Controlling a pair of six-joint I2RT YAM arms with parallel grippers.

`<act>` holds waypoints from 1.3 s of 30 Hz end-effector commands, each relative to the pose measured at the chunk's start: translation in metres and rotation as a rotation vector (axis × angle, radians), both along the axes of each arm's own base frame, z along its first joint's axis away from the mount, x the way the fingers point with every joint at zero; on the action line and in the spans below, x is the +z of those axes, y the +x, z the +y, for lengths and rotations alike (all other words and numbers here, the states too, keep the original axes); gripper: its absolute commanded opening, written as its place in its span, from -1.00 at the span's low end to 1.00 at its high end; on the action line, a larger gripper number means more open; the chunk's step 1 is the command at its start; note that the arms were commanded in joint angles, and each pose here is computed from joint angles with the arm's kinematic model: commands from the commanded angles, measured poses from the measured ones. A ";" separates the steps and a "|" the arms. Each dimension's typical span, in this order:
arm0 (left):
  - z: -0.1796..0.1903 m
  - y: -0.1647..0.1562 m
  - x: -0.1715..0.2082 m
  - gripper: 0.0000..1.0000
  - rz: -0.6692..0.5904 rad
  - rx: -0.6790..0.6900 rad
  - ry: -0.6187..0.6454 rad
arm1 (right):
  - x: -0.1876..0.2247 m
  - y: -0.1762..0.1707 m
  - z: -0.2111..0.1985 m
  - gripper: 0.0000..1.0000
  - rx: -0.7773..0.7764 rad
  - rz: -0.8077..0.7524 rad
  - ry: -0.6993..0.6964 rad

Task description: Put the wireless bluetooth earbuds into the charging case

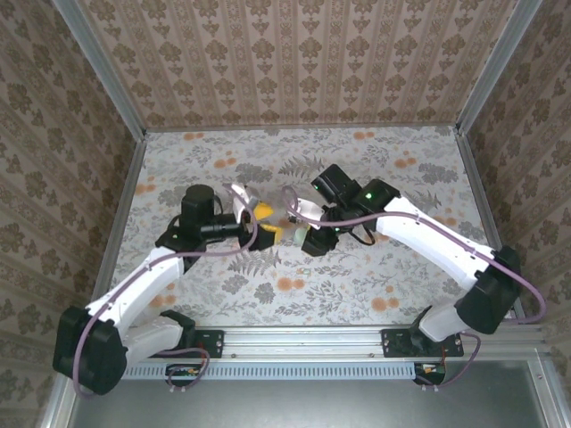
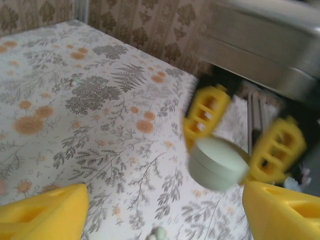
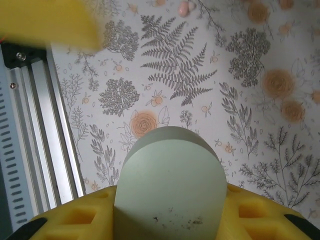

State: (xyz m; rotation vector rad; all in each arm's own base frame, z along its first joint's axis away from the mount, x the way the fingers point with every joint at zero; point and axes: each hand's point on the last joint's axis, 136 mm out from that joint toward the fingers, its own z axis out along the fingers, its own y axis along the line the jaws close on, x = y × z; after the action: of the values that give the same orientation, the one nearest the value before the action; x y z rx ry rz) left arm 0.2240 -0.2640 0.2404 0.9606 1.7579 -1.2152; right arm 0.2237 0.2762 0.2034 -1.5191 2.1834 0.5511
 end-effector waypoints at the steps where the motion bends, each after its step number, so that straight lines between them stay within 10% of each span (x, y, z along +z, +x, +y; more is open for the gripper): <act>1: -0.006 0.016 0.009 0.50 0.350 0.068 -0.055 | 0.033 0.004 0.008 -0.45 0.039 -0.158 0.132; 14: -0.045 -0.001 0.023 0.38 0.599 0.061 -0.065 | 0.031 0.026 0.005 -0.44 -0.026 -0.223 0.077; 25: -0.058 -0.007 -0.013 -0.13 0.771 0.039 -0.009 | 0.025 0.036 -0.004 -0.41 -0.112 -0.230 0.058; 32: -0.031 0.030 -0.015 -0.85 0.829 0.208 -0.127 | 0.040 0.043 -0.011 0.30 -0.272 -0.151 0.181; 39: 0.007 0.061 -0.001 -0.92 0.818 0.373 -0.280 | 0.075 0.059 -0.018 0.50 -0.641 0.182 0.593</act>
State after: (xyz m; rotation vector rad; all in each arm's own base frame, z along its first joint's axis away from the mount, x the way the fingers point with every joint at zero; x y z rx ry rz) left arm 0.2741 -0.2643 0.2064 -0.0383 2.2863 -1.6364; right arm 0.2799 0.2485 0.2542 -0.7707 2.1816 0.7046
